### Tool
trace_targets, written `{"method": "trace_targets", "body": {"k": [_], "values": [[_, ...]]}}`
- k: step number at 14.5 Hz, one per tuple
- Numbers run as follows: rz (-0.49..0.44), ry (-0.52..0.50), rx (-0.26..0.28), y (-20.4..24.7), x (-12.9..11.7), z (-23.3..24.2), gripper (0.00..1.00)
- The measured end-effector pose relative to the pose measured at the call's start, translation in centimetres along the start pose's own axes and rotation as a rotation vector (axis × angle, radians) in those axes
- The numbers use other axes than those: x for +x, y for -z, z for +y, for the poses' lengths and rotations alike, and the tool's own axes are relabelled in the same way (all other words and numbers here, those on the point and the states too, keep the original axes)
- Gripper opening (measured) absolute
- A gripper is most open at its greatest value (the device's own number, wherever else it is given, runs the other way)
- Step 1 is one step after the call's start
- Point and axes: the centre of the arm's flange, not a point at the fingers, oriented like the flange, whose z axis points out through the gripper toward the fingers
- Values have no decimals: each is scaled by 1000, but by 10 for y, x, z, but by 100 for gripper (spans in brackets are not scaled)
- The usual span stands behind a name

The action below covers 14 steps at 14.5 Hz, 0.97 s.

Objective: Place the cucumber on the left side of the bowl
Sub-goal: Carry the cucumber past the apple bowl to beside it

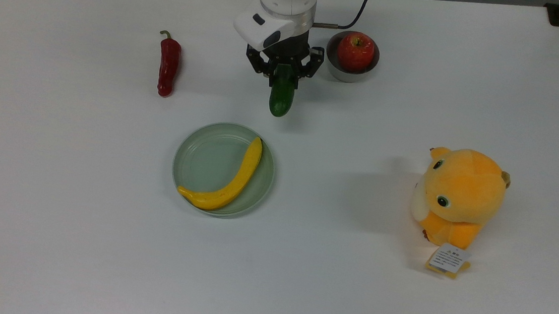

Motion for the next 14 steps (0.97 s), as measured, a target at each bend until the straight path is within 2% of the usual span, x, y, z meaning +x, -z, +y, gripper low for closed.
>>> {"method": "trace_targets", "body": {"k": [2, 6, 10, 14], "values": [[-34, -10, 17, 15, -3, -7, 46], [-63, -25, 91, 44, -12, -35, 46], [-63, -89, 119, 57, -28, -82, 46], [-83, -112, 119, 57, -52, -141, 46]]}}
